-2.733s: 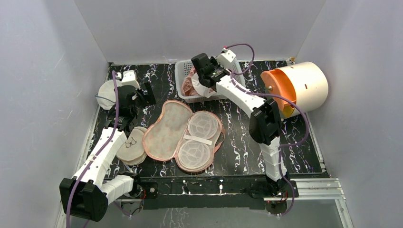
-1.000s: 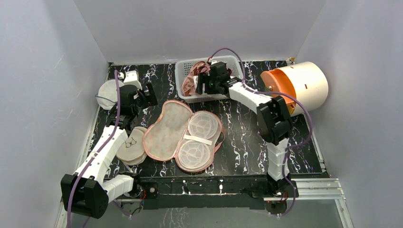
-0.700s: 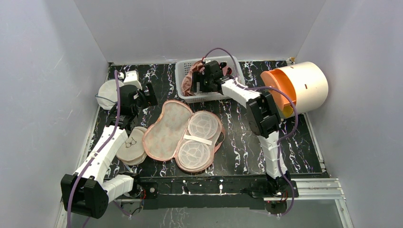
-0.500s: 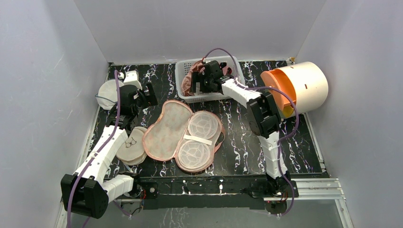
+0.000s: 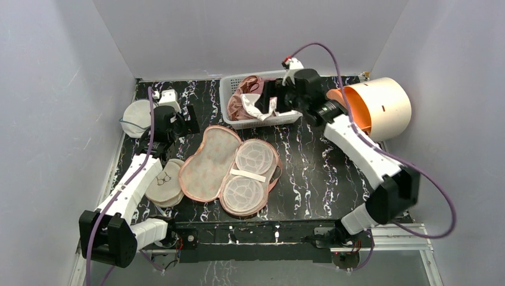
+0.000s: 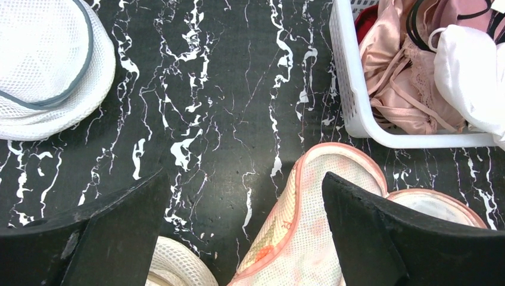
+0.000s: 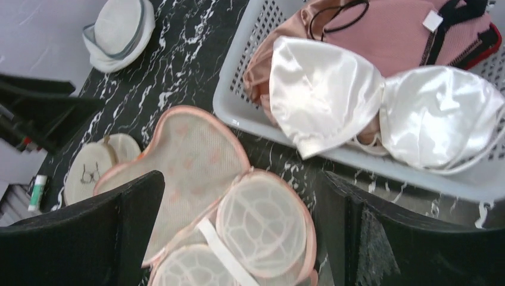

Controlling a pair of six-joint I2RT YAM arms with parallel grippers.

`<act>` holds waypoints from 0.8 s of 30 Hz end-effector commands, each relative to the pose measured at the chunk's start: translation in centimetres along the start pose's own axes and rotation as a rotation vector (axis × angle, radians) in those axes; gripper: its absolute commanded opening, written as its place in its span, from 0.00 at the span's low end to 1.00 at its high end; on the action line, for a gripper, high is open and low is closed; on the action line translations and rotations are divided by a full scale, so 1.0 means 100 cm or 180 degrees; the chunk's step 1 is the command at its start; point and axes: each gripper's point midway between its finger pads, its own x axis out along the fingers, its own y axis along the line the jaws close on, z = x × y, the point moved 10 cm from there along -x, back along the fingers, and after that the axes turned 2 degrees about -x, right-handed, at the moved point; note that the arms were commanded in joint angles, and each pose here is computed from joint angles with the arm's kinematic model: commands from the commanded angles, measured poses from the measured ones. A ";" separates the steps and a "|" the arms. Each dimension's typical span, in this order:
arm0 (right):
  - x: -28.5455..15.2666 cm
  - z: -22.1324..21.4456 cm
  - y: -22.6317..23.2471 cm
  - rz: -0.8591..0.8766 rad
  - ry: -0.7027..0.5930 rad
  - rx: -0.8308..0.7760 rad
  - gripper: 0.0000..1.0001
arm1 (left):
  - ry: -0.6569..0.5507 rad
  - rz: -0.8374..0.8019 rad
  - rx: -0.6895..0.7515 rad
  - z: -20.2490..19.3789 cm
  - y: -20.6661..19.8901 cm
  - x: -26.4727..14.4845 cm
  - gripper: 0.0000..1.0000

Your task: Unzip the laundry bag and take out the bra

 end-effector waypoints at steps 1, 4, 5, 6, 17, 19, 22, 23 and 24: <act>-0.033 -0.026 -0.006 -0.0071 0.0016 -0.0140 0.98 | -0.0005 -0.0122 -0.0041 0.004 -0.005 0.002 0.98; -0.056 -0.048 -0.006 -0.0002 0.0096 -0.0124 0.98 | 0.0058 -0.0159 -0.0023 0.000 -0.007 0.005 0.99; -0.062 -0.057 -0.007 0.0029 0.0103 -0.0114 0.98 | 0.0083 -0.0164 -0.0004 -0.002 -0.008 0.006 0.98; -0.068 -0.066 -0.008 0.0057 0.0112 -0.0080 0.98 | 0.0105 -0.0175 0.0026 -0.004 -0.010 0.006 0.98; -0.127 -0.135 -0.011 0.0309 0.0293 -0.0058 0.98 | 0.0272 -0.0346 0.0723 -0.029 -0.049 -0.012 0.98; -0.131 -0.149 -0.012 0.0391 0.0270 -0.0050 0.98 | 0.0351 -0.0375 0.0712 -0.031 -0.048 -0.017 0.98; -0.136 -0.149 -0.009 0.0556 -0.0092 -0.0075 0.98 | 0.0503 -0.0532 0.0784 -0.038 -0.047 -0.022 0.98; -0.137 -0.147 -0.009 0.0526 -0.0160 -0.0101 0.98 | 0.0570 -0.0586 0.0814 -0.041 -0.047 -0.023 0.98; -0.138 -0.145 -0.012 0.0437 -0.0206 -0.0135 0.98 | 0.0628 -0.0590 0.0834 -0.044 -0.046 -0.024 0.98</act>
